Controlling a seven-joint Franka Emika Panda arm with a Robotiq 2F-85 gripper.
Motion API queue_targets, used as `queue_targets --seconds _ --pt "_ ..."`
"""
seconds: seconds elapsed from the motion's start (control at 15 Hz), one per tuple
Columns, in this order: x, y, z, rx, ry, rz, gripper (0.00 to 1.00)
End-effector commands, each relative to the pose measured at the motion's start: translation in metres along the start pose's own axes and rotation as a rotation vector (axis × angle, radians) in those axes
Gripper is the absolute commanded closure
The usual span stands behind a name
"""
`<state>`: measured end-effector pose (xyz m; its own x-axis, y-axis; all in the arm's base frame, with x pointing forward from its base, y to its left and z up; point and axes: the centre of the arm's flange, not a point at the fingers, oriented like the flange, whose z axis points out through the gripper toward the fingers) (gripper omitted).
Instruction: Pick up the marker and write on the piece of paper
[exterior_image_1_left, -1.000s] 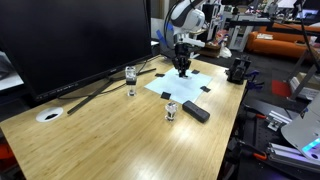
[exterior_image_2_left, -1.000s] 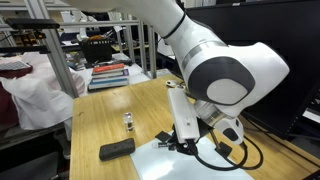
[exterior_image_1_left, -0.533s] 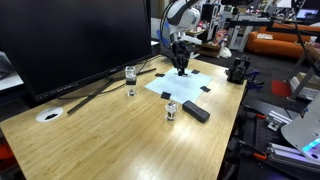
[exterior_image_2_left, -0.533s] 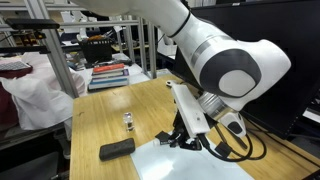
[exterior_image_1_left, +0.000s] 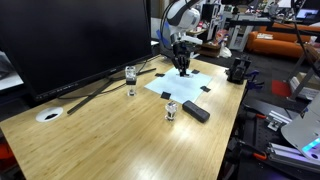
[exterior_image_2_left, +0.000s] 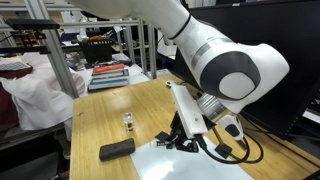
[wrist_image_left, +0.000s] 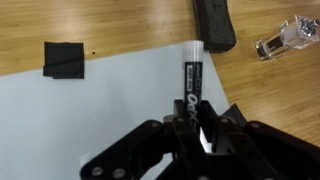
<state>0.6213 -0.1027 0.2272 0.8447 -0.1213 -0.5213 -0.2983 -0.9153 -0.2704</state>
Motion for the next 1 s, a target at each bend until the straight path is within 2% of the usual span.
queue_targets --seconds 0.0,0.2,0.33,0.47,0.73,0.8,0.93 --pt "-0.006 0.001 -0.008 -0.016 -0.128 0.039 0.95" --pt "-0.009 0.004 -0.013 -0.021 -0.252 0.028 0.95" --pt "-0.003 0.006 -0.016 -0.005 -0.299 -0.013 0.95" --pt "0.013 0.009 -0.013 0.051 -0.343 -0.076 0.95" --pt "0.043 0.027 0.003 0.102 -0.335 -0.086 0.95" --pt "0.021 0.023 0.017 0.058 -0.313 -0.068 0.81" --pt "0.031 0.031 0.021 0.078 -0.319 -0.065 0.81"
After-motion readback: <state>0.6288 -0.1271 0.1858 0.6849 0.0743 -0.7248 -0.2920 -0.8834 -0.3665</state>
